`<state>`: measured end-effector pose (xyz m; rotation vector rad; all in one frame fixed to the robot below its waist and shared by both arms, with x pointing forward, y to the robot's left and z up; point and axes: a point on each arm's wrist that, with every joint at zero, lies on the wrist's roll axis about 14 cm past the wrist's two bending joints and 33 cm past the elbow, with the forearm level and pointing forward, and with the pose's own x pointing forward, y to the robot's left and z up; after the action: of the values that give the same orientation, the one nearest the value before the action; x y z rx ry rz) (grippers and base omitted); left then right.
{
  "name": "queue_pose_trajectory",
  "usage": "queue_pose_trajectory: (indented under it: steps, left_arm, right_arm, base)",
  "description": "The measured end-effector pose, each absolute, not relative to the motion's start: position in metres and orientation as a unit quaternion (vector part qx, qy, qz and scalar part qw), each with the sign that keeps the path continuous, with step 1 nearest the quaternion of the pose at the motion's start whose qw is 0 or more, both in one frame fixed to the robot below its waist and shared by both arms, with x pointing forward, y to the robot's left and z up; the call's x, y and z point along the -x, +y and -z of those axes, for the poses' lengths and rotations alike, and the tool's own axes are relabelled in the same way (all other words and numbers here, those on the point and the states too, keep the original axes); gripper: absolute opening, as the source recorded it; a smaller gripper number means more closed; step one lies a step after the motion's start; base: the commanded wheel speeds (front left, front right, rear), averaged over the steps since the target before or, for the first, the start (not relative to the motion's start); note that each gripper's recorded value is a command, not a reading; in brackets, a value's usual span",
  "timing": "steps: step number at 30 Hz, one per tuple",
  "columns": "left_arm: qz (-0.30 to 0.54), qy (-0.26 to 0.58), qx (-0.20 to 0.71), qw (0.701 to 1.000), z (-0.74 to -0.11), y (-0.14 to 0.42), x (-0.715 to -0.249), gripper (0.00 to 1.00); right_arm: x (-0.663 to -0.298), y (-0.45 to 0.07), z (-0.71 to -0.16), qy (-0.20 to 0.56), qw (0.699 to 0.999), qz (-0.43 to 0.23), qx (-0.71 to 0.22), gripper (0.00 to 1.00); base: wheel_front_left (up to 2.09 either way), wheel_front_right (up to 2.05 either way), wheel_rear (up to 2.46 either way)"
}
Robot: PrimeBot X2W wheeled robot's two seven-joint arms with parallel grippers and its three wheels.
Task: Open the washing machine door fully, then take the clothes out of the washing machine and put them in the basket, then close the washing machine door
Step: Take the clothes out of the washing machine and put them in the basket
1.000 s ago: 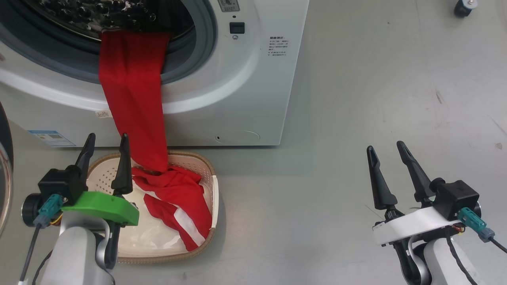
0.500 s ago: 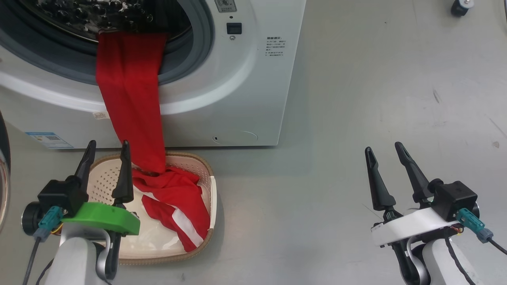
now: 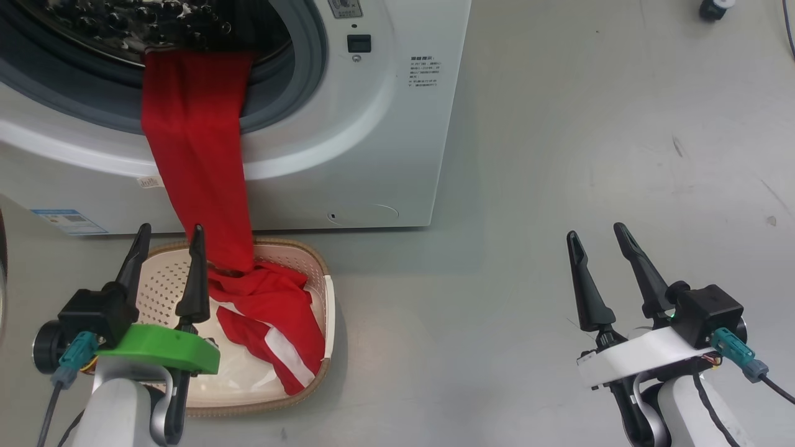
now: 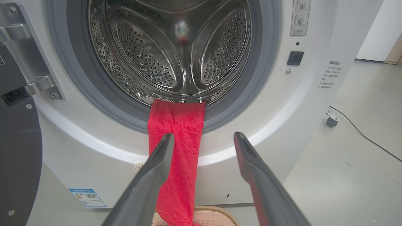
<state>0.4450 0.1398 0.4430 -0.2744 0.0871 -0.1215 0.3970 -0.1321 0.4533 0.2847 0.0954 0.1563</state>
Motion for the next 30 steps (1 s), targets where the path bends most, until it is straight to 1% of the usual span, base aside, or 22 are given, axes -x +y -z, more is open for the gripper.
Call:
queue_pose_trajectory:
  steps: [11,19,24,30]
  left_arm:
    - [0.073,0.089,0.126,0.985,-0.411,0.132,-0.452,1.0]
    - [0.055,0.139,0.14,0.979,-0.391,0.135,-0.492,1.0]
    - [0.032,0.184,0.165,0.968,-0.37,0.138,-0.513,1.0]
    - [0.03,0.228,0.145,0.962,-0.348,0.14,-0.537,1.0]
  right_arm:
    - [-0.398,-0.133,-0.44,0.066,0.984,-0.073,-0.146,1.0]
    - [-0.4,-0.137,-0.424,0.087,0.983,-0.061,-0.149,1.0]
    - [-0.406,-0.141,-0.419,0.09,0.983,-0.054,-0.148,1.0]
    - [-0.406,-0.148,-0.41,0.102,0.983,-0.041,-0.146,1.0]
  base:
    - [0.0,0.0,0.0]
    - [0.0,0.0,0.0]
    - [0.0,0.0,0.0]
    - [0.0,0.0,0.0]
